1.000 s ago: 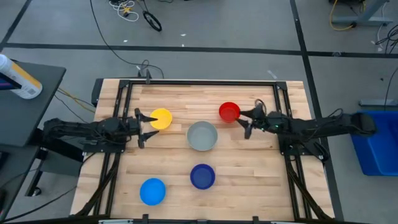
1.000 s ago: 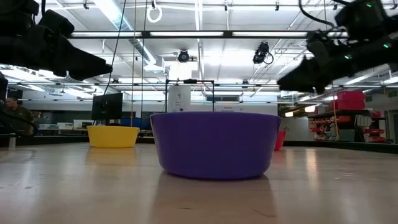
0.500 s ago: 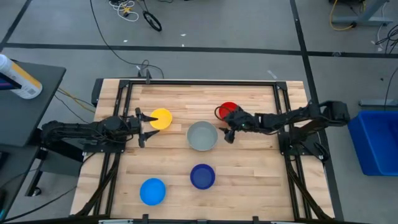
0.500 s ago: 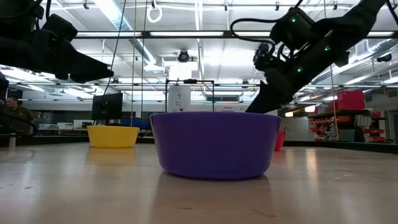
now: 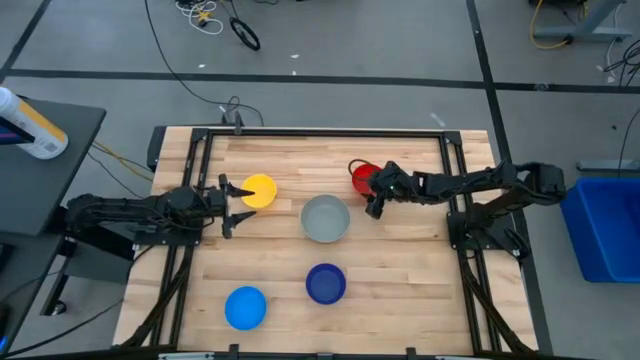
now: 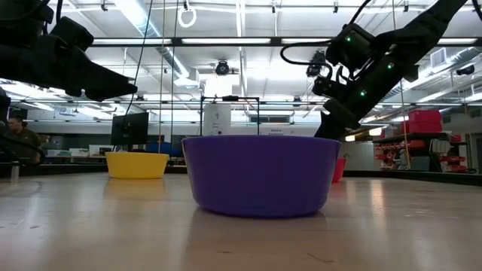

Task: Nest bowls inside each other
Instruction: Stack the red bowl on the gray bowl

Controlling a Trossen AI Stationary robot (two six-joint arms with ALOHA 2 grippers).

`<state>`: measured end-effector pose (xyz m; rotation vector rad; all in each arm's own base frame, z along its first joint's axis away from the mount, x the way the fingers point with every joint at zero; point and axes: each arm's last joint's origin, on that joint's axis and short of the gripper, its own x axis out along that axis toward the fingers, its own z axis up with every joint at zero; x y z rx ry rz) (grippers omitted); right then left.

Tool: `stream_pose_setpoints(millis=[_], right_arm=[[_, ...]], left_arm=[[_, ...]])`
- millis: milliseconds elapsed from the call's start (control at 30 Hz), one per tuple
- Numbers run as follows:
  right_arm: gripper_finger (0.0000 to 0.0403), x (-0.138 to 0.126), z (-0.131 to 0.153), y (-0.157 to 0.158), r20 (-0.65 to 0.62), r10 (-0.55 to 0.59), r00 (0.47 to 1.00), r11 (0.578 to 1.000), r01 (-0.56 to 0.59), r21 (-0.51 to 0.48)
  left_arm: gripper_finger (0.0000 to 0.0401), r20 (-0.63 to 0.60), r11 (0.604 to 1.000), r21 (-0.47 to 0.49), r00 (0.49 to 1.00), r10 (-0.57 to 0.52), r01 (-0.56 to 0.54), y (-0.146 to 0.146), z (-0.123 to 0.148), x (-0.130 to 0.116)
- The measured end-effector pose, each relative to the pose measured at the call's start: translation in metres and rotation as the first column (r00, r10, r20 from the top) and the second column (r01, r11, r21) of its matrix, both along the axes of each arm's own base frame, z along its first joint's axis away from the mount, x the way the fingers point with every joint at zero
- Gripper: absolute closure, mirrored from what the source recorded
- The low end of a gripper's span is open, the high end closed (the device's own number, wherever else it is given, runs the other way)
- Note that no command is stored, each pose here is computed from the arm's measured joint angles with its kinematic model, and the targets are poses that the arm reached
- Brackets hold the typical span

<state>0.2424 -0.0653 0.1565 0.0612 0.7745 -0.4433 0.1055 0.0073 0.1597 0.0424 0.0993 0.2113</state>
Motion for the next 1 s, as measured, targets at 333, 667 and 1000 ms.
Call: stream_pose_setpoints(millis=[333,667,1000], right_arm=[[0.0176,-0.005,-0.009,0.004,0.030,0.026,0.999,0.996,-0.028,0.084],[0.0197,-0.011,-0.017,0.005,0.028,0.024,0.999,0.996,-0.026,0.083],[0.0222,-0.014,-0.021,0.005,0.040,-0.008,0.999,0.997,0.005,0.074]], left_arm=[[0.0118,-0.001,1.000,0.000,1.000,-0.005,0.005,0.000,0.000,0.000],[0.0118,0.000,1.000,-0.002,1.000,-0.005,0.005,0.000,0.000,0.000],[0.0118,-0.001,1.000,-0.002,1.000,-0.005,0.005,0.000,0.000,0.000]])
